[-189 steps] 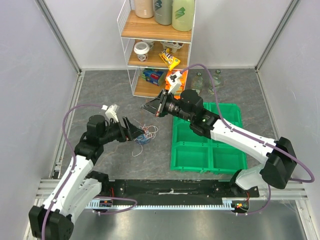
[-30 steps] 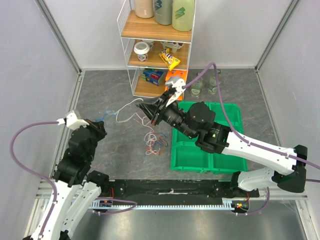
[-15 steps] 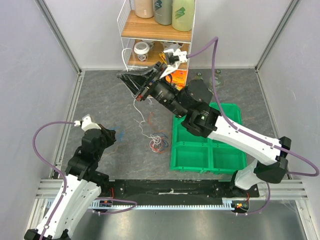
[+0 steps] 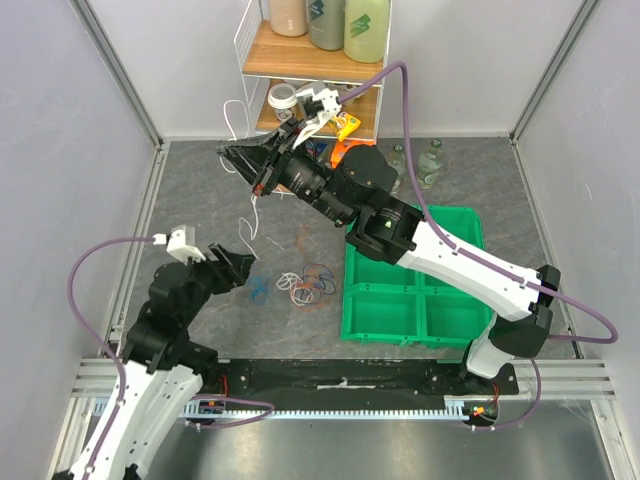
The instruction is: Untangle the cables
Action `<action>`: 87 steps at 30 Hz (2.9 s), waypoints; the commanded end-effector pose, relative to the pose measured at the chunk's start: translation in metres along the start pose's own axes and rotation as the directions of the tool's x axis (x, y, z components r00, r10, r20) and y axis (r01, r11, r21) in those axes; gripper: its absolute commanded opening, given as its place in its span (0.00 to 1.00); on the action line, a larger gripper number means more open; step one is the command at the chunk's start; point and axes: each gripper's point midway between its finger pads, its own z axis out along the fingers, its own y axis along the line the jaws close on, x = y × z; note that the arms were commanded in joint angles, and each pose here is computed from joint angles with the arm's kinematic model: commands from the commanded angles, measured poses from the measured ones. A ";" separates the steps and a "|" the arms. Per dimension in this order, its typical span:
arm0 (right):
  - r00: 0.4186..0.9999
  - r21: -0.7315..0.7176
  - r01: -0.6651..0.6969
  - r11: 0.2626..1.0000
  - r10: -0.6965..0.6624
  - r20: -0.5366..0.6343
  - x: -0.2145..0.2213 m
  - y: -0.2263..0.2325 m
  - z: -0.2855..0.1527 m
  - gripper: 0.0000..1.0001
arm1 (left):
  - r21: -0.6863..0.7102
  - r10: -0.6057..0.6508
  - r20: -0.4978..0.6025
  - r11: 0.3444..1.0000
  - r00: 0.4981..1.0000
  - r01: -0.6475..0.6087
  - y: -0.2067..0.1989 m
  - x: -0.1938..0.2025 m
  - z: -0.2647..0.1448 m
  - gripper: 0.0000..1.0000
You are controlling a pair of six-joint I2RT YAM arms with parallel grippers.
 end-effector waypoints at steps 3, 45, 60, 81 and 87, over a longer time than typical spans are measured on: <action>1.000 0.015 -0.015 1.000 0.015 -0.003 -0.008 0.002 -0.003 0.00 | 0.279 0.067 0.143 0.954 0.987 -0.105 -0.064 -0.045 -0.040 0.78; 0.929 0.495 0.343 0.798 -0.367 -0.051 -0.079 -0.087 -0.127 0.00 | 0.223 0.019 0.041 0.975 0.999 -0.028 -0.051 -0.026 -0.025 0.02; 0.935 0.441 0.334 0.833 -0.351 -0.047 -0.076 -0.085 -0.141 0.00 | 0.664 0.145 -0.029 0.742 0.989 -0.089 -0.123 0.000 -0.048 0.24; 0.937 -0.079 0.275 0.958 -0.285 -0.201 -0.002 -0.011 -0.140 0.00 | 0.790 -0.024 -0.148 0.599 0.989 0.133 -0.192 -0.057 -0.061 0.95; 0.949 -0.138 0.224 0.965 -0.248 -0.194 0.008 -0.002 -0.145 0.00 | 0.854 -0.023 -0.131 0.504 0.991 0.125 -0.206 -0.063 -0.079 0.82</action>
